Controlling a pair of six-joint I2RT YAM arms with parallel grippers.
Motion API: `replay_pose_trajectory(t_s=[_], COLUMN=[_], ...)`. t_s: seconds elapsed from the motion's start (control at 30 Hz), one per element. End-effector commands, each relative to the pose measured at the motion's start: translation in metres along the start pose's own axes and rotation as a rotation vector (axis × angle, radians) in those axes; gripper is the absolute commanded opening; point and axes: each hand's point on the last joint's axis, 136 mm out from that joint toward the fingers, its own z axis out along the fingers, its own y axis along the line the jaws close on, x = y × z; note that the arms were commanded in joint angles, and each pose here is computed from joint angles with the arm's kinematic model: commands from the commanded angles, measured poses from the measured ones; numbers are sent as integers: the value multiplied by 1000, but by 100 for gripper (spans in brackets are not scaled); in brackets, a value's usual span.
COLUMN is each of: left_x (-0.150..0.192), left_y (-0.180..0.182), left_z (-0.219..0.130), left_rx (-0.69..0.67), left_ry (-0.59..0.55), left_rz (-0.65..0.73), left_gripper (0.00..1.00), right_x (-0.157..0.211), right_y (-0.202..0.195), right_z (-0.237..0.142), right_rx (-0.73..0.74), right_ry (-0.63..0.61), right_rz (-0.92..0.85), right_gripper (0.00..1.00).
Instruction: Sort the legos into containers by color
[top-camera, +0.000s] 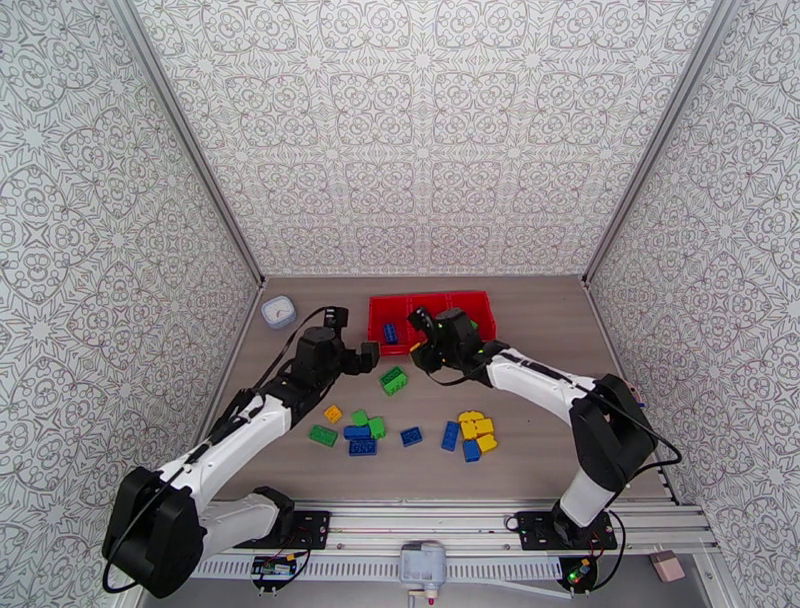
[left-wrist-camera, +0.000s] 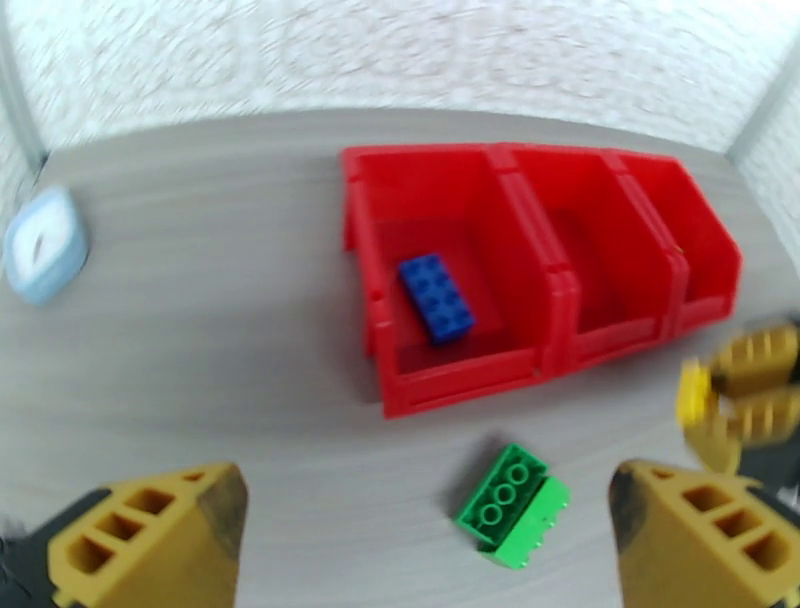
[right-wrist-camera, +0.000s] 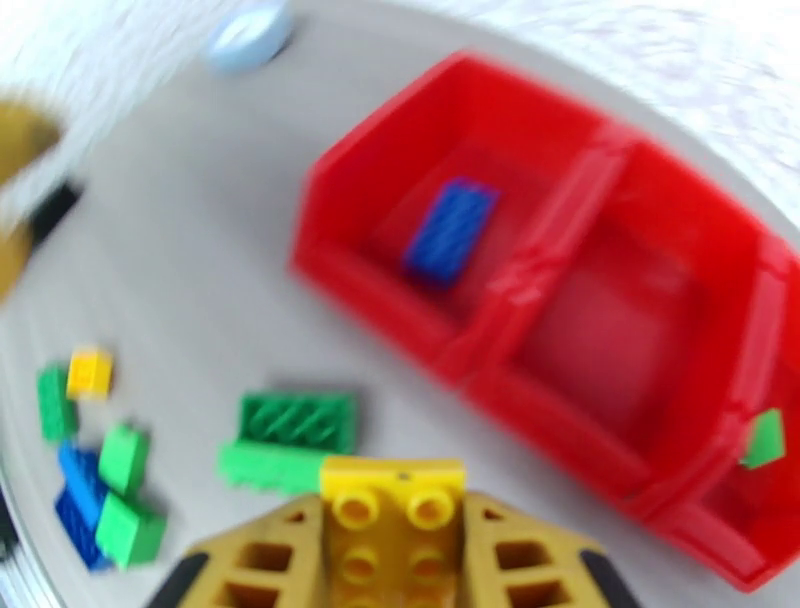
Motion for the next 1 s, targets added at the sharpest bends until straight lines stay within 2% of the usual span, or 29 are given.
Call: replay_pose_trajectory(t_s=[0.0, 0.17, 0.43, 0.5, 0.6, 0.73, 0.97], left_x=[-12, -9, -1, 1, 1, -2, 8], left_y=[-40, -64, -71, -69, -66, -58, -25], left_z=[-11, -19, -21, -22, -22, -25, -32], left_rx=[180, 265, 287, 282, 263, 194, -76], left_ry=[-103, -110, -96, -93, -91, -76, 11], left_rz=[203, 301, 315, 312, 297, 233, -63], left_gripper=[100, 100, 100, 100, 100, 100, 100], right_x=[-28, -46, -48, -49, -54, -65, -65], right_y=[-31, -60, -89, -94, -92, -81, -58], right_z=[6, 32, 82, 89, 90, 71, 27], right_rx=[90, 173, 218, 223, 215, 176, 105], right_ry=[-100, -122, -112, -111, -118, -142, -166], right_rz=[118, 126, 137, 137, 117, 88, 0], right_gripper=[27, 27, 26, 29, 43, 59, 81])
